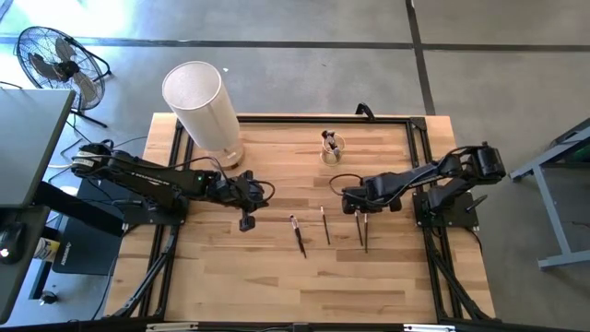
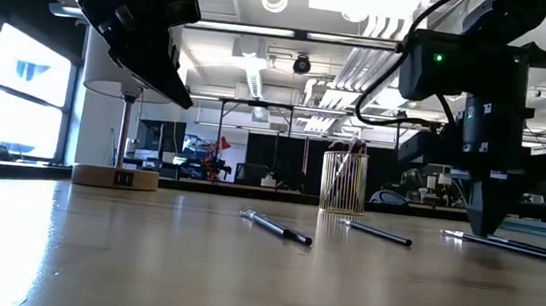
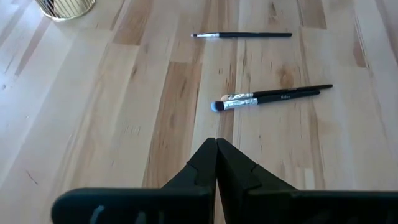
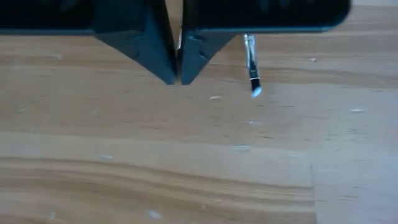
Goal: Put items in baskets/containers
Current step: Put the silver eyeshadow brush into the yellow container
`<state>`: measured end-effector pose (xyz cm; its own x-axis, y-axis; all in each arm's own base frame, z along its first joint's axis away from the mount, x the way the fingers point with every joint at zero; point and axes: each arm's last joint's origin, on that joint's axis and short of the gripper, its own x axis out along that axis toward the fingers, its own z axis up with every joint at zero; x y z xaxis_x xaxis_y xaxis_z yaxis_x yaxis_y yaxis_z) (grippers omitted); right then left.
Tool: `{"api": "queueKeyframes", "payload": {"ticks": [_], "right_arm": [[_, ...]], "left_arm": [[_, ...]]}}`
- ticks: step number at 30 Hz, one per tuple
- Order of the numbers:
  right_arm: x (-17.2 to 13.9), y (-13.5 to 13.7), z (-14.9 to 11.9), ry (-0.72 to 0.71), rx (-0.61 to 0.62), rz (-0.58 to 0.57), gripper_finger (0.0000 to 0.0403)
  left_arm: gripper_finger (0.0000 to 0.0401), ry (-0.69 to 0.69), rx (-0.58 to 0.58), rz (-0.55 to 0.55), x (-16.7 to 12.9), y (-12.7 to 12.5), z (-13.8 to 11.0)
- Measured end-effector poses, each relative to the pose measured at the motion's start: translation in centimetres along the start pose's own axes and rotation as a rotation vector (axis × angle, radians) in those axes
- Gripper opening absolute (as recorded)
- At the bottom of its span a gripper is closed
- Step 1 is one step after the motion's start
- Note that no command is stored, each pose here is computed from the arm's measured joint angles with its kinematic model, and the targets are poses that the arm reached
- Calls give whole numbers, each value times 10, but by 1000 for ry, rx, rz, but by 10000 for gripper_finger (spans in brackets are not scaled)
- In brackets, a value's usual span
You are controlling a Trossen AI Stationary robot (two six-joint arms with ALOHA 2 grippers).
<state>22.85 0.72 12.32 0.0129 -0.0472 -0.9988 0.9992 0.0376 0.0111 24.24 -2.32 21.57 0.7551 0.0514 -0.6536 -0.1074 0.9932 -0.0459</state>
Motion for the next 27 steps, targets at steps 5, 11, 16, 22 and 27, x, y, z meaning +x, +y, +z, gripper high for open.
{"api": "queueKeyframes", "payload": {"ticks": [5,11,16,22,27], "right_arm": [[-5,3,0,6,-12,16,3],[-42,6,6,-170,-45,183,1],[-79,-8,13,-401,-106,317,1],[-130,-22,37,-803,-211,474,0],[-166,-19,76,-1082,-352,574,0]], "left_arm": [[1,0,-1,0,0,0,0],[1,-11,-29,11,0,0,1],[1,-50,-63,95,0,2,3],[34,-111,-121,116,0,3,9],[99,-204,-174,209,5,4,16]]}}
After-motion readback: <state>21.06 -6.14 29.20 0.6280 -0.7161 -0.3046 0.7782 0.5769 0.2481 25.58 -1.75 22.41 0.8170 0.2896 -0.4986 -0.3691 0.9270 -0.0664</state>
